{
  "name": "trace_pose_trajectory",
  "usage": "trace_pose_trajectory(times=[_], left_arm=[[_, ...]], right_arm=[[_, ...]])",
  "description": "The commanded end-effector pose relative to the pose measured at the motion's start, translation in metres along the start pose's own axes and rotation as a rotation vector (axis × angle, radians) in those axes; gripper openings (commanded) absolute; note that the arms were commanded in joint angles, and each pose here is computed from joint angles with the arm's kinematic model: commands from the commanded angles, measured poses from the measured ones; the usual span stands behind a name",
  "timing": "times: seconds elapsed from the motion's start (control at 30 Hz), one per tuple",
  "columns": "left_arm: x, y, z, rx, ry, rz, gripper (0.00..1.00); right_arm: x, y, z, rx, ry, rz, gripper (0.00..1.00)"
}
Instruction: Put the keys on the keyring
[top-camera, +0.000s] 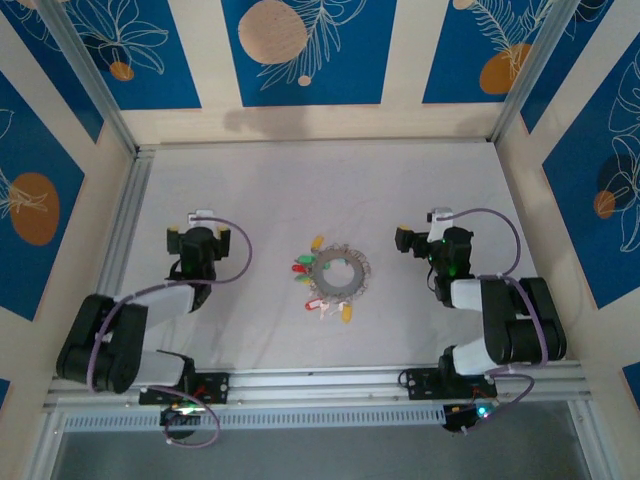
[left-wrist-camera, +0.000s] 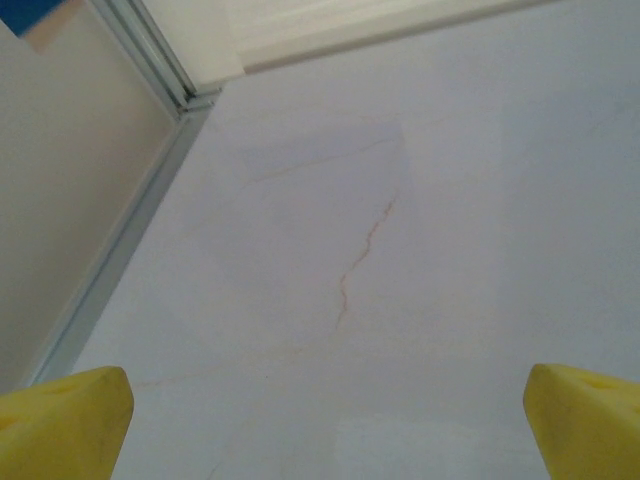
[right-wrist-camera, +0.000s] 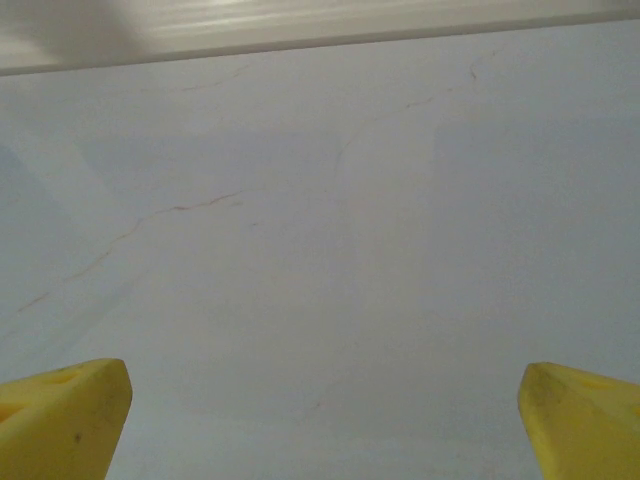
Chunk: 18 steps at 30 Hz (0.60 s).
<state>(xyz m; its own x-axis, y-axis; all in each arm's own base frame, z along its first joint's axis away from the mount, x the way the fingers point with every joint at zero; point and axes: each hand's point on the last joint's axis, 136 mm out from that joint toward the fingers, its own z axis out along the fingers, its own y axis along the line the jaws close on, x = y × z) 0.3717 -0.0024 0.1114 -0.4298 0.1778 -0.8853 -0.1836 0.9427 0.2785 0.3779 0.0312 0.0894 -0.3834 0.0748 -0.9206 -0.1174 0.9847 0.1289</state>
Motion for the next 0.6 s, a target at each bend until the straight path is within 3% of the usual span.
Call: trace_pose_trajectory(times=[0.0,0.1,0.23,0.3,0.57], left_arm=[[-0.017,-0.001,0.009,0.044,-0.104,-0.065,1.0],[-0.006,-0.003,0.008,0.087,-0.176,-0.107,1.0],[0.002,-0.008,0.014,0.12,-0.184,-0.117,1.0],[0.006,-0.013,0.02,0.141,-0.115,-0.103,1.0],[0.005,-0.011,0.024,0.14,-0.108,-0.109,1.0]], right_arm=[[-0.014,-0.014,0.012,0.065,-0.024,0.013,0.99],[-0.011,-0.014,0.013,0.066,-0.015,0.016,0.99],[-0.012,-0.014,0.013,0.067,-0.018,0.014,0.99],[-0.012,-0.014,0.013,0.068,-0.019,0.009,0.99],[-0.011,-0.013,0.014,0.07,-0.013,0.004,0.99]])
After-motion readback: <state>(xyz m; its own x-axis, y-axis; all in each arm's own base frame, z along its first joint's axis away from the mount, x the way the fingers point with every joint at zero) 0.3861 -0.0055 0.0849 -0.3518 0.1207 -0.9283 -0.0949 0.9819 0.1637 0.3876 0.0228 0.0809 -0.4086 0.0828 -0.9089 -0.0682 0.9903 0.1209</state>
